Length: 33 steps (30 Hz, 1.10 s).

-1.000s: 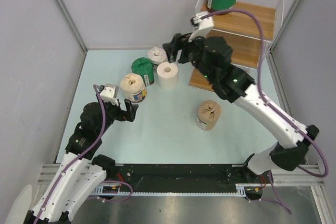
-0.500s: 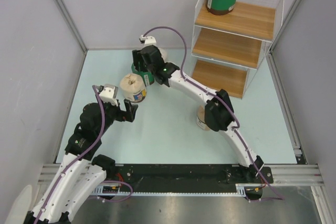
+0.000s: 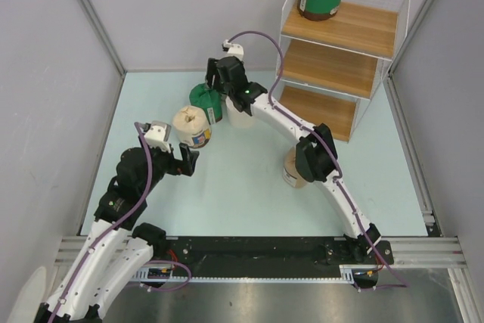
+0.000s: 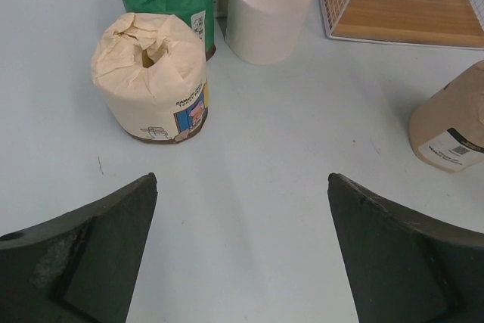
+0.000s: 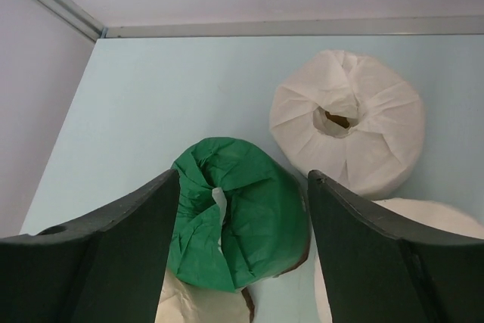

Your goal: Place and organize the paper towels onto the shelf

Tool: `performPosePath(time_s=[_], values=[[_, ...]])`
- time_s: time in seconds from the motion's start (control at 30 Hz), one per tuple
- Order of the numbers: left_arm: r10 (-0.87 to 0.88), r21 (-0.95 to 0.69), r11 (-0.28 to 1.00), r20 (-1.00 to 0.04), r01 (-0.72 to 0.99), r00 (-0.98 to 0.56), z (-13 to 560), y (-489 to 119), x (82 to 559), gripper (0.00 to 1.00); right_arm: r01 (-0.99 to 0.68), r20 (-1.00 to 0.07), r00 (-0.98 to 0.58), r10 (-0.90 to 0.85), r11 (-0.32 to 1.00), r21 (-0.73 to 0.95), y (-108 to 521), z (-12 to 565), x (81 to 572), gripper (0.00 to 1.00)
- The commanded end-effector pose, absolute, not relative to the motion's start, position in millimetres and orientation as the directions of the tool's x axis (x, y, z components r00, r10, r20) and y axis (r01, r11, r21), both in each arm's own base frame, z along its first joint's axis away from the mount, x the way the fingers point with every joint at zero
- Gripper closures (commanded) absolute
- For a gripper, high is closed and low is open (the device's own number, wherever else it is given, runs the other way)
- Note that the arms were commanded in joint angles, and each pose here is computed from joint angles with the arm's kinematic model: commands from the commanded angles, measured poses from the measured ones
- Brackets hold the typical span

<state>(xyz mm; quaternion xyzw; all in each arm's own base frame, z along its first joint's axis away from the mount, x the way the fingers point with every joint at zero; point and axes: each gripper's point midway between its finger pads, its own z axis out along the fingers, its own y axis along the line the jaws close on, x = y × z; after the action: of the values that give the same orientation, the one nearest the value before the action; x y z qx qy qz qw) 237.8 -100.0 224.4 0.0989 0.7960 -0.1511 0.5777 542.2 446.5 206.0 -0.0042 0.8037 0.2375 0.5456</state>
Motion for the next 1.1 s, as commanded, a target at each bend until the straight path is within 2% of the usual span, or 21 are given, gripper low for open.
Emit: performPosePath(time_s=[0.0, 0.5, 0.93, 1.07], values=[[-0.022, -0.127, 0.933, -0.953, 0.336, -0.301, 229, -102, 239, 0.0, -0.263, -0.866, -0.411, 0.284, 0.873, 0.411, 454, 197, 545, 0.27], [-0.016, -0.126, 0.932, -0.951, 0.339, -0.309, 227, -103, 239, 0.0, -0.214, -0.834, -0.486, 0.262, 0.889, 0.404, 461, 140, 540, 0.19], [-0.016, -0.125, 0.932, -0.952, 0.34, -0.306, 227, -103, 239, 0.0, -0.175, -0.818, -0.526, 0.23, 0.912, 0.37, 457, 103, 539, 0.2], [-0.016, -0.125, 0.933, -0.952, 0.337, -0.306, 227, -102, 240, 0.0, -0.205, -0.835, -0.524, 0.17, 0.926, 0.317, 459, 97, 534, 0.2]])
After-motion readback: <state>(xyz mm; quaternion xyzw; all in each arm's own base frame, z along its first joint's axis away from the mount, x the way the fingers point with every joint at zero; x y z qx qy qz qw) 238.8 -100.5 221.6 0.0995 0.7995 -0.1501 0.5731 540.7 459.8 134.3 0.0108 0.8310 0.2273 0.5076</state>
